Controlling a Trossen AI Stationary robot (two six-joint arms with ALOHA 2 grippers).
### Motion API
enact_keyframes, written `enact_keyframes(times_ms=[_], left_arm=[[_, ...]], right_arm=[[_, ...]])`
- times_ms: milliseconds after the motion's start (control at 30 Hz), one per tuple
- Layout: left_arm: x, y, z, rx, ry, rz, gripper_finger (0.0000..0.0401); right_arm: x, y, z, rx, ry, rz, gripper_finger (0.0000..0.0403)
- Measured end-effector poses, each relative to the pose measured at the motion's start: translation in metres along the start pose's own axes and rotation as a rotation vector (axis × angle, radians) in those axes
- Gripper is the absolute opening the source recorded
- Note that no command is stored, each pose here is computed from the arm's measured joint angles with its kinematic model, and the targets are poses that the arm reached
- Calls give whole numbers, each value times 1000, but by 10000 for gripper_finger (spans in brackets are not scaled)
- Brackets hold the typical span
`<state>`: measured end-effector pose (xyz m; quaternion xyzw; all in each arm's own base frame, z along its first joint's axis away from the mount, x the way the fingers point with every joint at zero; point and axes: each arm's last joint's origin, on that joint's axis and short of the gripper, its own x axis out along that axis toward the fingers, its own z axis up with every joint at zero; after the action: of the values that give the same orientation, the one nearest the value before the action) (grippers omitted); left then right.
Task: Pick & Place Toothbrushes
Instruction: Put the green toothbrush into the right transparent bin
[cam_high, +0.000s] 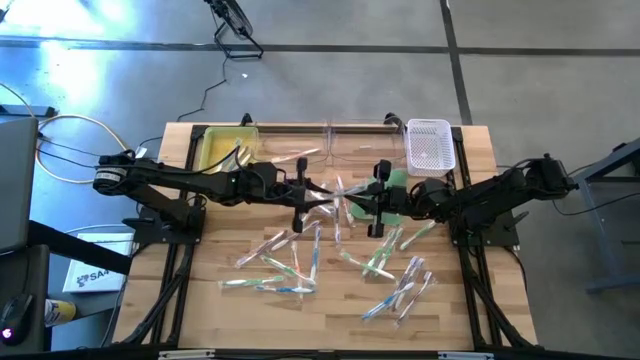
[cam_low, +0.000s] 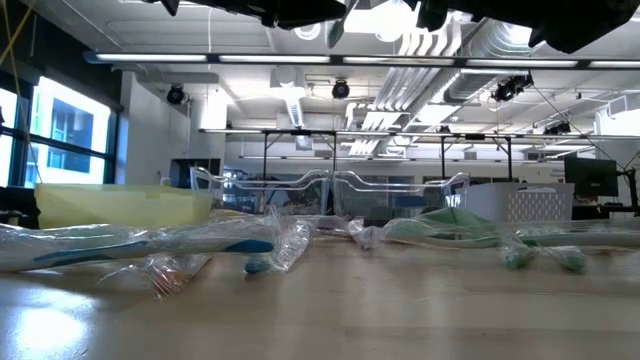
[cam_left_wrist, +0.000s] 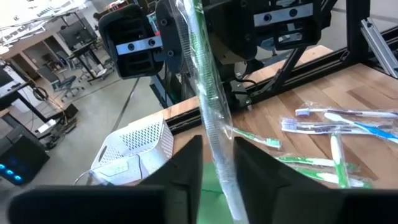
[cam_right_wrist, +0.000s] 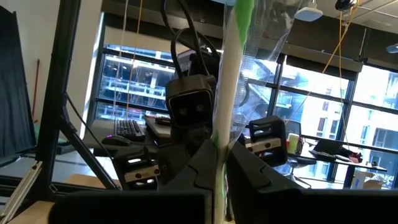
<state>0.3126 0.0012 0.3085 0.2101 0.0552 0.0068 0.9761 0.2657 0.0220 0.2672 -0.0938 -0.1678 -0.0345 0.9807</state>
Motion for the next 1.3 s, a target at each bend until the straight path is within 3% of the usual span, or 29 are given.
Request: enact_keyframes(times_ms=[267, 633, 833, 933, 1133, 1300], left_arm=[[0, 0, 0, 0, -1, 0, 148], [-10, 4, 8, 53, -10, 6, 152], [-31, 16, 27, 131, 8, 87, 152], [-45, 20, 30, 146, 49, 123, 152], [-70, 25, 37, 136, 85, 143, 152], [-80, 25, 38, 104, 105, 136, 152]], right_arm=[[0, 0, 0, 0, 0, 0, 10], [0, 1, -1, -2, 17, 1, 10], [0, 0, -3, -8, 44, -30, 10], [-1, -2, -2, -15, 63, -85, 10], [-2, -19, 2, -89, 155, -336, 10], [22, -34, 9, -157, 352, -380, 10]])
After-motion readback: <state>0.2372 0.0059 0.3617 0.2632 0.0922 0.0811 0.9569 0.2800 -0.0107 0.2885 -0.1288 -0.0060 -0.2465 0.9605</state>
